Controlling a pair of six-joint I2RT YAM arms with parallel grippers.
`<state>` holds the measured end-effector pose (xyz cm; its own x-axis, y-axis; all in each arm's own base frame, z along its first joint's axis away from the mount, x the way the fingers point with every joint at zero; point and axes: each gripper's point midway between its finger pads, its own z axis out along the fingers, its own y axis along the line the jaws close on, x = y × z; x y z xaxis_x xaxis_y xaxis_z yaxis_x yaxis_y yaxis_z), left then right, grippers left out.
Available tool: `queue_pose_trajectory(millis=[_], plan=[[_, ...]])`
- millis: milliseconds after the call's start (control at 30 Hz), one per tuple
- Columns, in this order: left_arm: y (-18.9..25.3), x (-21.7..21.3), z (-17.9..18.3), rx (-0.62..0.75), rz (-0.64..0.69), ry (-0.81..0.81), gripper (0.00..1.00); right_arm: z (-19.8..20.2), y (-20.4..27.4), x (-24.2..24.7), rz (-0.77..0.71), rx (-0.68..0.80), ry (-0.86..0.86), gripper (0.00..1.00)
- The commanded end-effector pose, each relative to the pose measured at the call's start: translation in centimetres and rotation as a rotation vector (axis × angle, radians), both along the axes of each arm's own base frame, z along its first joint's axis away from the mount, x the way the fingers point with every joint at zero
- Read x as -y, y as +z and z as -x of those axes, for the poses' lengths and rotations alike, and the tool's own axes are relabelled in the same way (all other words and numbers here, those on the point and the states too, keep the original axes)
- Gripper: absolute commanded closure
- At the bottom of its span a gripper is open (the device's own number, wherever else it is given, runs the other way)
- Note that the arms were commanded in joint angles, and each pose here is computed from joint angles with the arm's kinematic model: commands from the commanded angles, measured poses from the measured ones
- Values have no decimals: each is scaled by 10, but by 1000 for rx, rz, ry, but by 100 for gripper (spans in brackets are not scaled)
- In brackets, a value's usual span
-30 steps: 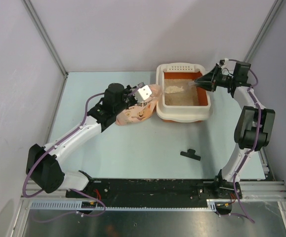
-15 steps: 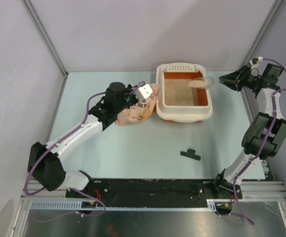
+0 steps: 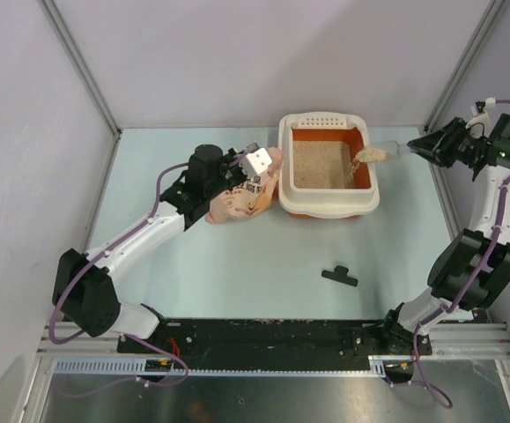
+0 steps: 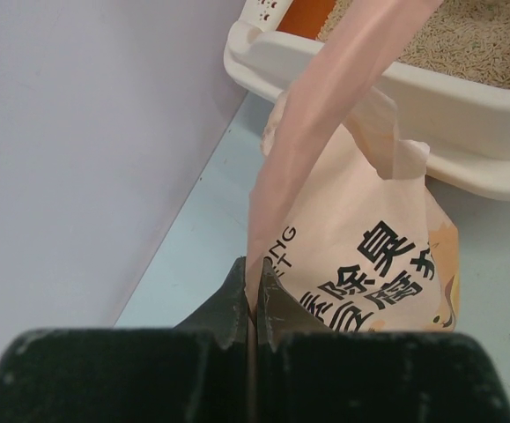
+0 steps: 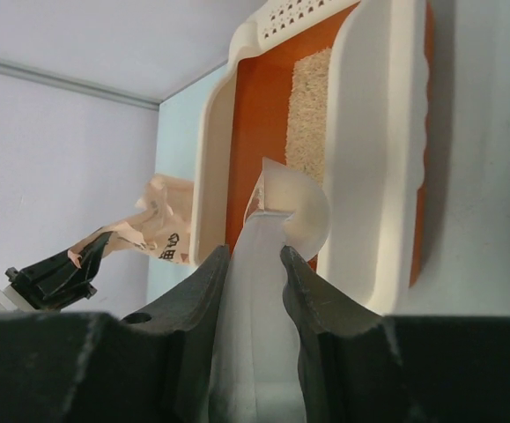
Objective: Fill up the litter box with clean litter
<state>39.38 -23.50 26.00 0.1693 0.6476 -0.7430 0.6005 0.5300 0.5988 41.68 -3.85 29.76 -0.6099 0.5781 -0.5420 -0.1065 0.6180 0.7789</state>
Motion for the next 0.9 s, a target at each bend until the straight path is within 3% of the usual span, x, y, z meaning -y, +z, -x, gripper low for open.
queue_pose_trajectory(millis=[0, 567, 867], plan=[[67, 27, -4, 171, 136, -100, 100, 18, 27, 7, 82, 55, -34, 100], [58, 25, -9, 167, 107, -97, 100, 44, 44, 1, 109, 30, 5, 100], [49, 27, -12, 150, 98, -100, 100, 24, 53, 4, 137, 55, 4, 100]])
